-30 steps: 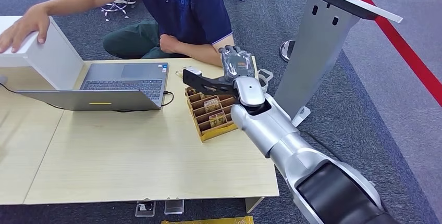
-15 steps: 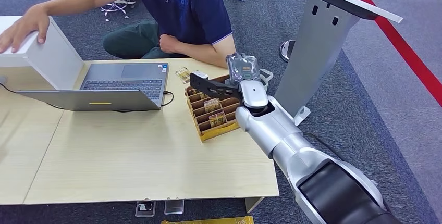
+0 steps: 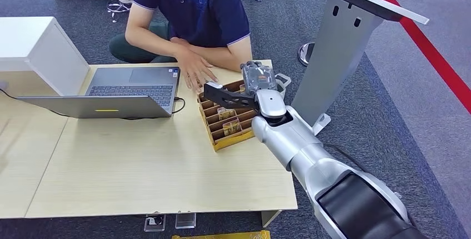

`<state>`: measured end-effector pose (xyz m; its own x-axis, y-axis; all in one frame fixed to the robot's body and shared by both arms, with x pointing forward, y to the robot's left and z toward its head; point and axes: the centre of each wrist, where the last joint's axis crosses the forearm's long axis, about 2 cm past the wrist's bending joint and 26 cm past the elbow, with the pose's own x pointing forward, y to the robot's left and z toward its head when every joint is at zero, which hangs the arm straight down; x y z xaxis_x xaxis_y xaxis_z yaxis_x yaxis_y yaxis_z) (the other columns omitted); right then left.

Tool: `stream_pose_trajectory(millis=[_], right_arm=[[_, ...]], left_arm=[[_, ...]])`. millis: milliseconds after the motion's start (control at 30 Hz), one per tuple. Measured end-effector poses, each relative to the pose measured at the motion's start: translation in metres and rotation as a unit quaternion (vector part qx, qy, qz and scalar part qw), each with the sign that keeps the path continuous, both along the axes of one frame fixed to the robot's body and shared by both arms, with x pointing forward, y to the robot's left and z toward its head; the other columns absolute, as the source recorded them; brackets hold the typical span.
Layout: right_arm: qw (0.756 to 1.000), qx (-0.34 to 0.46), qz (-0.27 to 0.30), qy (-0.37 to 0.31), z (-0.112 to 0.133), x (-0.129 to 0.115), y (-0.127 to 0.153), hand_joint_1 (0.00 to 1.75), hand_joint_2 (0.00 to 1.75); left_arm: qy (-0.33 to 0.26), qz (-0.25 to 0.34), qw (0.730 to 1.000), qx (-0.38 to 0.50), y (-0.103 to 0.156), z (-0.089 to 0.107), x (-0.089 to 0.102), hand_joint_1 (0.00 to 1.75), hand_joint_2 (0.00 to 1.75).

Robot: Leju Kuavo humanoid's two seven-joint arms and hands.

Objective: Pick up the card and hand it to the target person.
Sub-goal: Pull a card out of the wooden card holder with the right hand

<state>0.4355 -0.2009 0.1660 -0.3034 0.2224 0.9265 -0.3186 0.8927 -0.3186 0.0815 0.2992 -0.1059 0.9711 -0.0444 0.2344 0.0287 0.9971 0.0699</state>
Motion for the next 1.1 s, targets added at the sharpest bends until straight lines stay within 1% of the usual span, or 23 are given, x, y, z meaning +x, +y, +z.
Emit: stream_pose_trajectory(millis=[1100], right_arm=[[1.0,0.021,0.001,0.005,-0.0072,-0.0042,-0.0086,0.0,1.75]], left_arm=[[0.001,0.003,1.0,0.001,0.0016,-0.0005,-0.0027,0.0,1.75]])
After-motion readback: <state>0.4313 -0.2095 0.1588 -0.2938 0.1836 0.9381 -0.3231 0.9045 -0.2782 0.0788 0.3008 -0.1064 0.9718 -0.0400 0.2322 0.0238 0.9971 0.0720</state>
